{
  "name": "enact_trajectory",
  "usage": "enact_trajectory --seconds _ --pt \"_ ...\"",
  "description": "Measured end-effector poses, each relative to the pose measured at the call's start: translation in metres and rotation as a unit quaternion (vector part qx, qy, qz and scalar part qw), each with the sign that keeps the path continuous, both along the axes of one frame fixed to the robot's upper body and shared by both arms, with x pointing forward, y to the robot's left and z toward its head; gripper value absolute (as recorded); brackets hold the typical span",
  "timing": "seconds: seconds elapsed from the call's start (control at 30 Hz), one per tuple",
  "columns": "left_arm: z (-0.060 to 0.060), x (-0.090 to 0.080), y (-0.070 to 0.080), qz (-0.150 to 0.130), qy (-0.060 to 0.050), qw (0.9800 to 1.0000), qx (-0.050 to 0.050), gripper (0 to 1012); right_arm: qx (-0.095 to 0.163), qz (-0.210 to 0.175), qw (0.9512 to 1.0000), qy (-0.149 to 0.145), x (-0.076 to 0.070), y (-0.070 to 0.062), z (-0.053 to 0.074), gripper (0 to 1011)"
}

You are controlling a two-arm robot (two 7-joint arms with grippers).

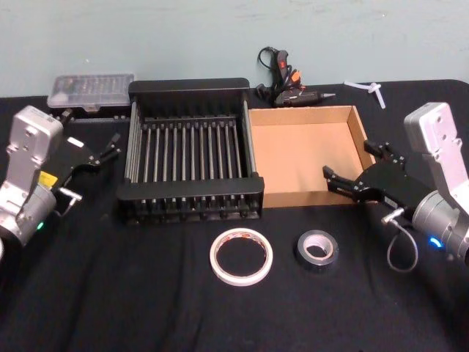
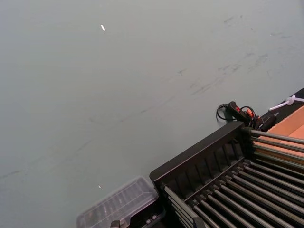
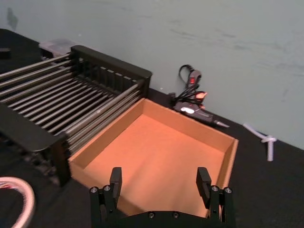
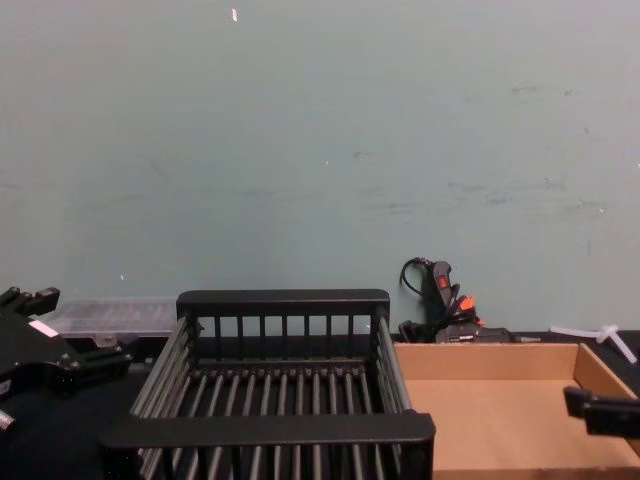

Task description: Pick up the white tape and place it into the black box , Pick up the silver tape and place it into the brown box.

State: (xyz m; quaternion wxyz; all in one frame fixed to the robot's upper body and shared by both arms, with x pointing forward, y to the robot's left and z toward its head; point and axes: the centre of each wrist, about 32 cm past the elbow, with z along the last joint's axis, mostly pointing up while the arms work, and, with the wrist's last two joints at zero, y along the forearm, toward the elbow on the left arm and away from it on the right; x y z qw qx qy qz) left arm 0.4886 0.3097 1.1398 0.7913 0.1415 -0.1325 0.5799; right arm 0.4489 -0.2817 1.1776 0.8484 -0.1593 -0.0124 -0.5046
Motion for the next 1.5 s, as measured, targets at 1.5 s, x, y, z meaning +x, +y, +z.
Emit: enact_trajectory --seconds 1.5 --pt "0.000 0.000 0.000 0.000 0.000 1.0000 0.000 1002 -0.016 0.028 0.9921 0.121 -0.049 0.006 -0.013 1000"
